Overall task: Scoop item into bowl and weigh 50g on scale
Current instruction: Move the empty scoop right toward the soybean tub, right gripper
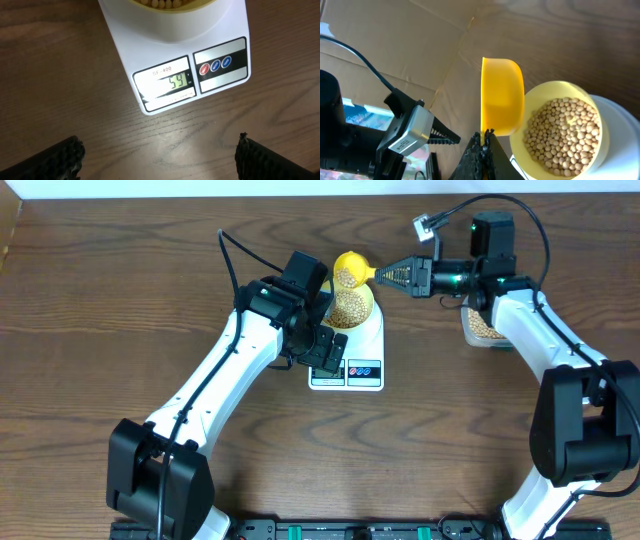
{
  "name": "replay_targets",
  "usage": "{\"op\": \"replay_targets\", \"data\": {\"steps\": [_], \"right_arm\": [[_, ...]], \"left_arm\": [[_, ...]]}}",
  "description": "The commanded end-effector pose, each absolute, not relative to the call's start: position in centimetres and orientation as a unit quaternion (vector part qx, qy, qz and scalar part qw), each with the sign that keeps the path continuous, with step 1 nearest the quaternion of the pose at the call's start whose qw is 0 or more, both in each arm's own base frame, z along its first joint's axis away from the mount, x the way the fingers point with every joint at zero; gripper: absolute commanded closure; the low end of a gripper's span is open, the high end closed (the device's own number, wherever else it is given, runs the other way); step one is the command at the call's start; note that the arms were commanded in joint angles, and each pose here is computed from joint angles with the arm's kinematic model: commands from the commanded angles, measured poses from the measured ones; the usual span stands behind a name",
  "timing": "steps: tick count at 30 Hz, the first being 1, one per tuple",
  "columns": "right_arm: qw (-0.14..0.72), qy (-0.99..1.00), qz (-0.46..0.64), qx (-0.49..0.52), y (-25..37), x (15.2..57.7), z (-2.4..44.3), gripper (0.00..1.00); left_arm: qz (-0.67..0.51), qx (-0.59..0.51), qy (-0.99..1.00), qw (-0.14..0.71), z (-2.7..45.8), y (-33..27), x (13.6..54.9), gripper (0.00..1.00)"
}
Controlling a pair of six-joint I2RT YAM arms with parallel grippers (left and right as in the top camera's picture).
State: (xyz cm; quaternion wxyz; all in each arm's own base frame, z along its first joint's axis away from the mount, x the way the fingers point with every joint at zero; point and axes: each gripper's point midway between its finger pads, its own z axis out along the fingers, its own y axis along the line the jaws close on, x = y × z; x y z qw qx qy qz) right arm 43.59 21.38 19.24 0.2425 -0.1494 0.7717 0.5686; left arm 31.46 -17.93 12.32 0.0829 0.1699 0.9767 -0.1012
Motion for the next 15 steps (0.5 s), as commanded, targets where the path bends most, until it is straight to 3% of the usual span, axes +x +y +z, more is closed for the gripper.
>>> {"op": "replay_targets", "data": {"steps": [1,15], "right_arm": [[0.230,0.768,0.580,-0.145,21.44,43.29,19.26,0.99],[0.229,0.781,0.569,-0.115,21.17,44.02,18.82,0.99]], "left_arm": [[-0.100,0.165,0.978,0.076,11.94,-17.79,31.39,0.02],[-0.100,0.165,0.978,0.076,11.94,-17.79,31.39,0.02]]}}
